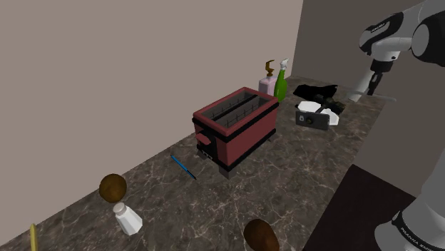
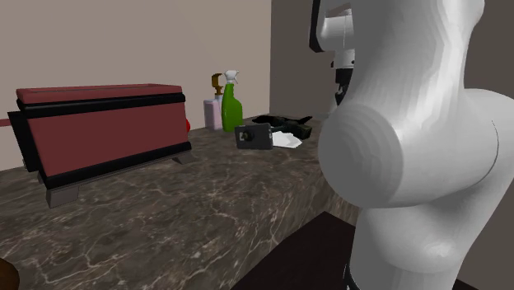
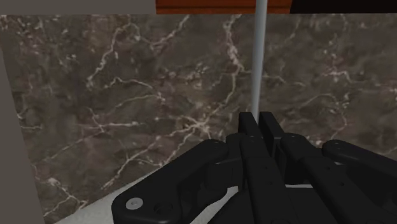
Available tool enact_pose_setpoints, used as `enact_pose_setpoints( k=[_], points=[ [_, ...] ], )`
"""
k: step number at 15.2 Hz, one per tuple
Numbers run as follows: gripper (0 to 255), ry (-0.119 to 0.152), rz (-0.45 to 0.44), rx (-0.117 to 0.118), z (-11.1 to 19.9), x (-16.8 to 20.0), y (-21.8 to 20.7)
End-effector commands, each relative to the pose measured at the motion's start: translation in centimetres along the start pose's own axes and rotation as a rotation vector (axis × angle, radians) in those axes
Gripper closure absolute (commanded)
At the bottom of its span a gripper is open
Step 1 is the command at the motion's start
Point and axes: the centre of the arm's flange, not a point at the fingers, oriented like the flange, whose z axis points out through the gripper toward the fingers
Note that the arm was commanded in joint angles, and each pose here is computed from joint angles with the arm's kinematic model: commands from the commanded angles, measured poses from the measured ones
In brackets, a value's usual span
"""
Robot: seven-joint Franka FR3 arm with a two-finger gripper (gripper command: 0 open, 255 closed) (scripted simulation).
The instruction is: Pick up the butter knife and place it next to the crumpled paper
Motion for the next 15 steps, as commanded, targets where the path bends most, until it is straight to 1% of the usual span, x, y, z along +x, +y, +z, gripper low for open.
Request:
enact_pose_setpoints(
  k=[1, 7, 15],
  points=[
    [255, 0.000, 0.000, 0.000, 0.9, 0.1, 0.1],
    [255, 0.000, 0.000, 0.000, 4.3, 0.2, 0.1],
    [255, 0.000, 0.000, 0.000, 4.3, 0.2, 0.1]
  ],
)
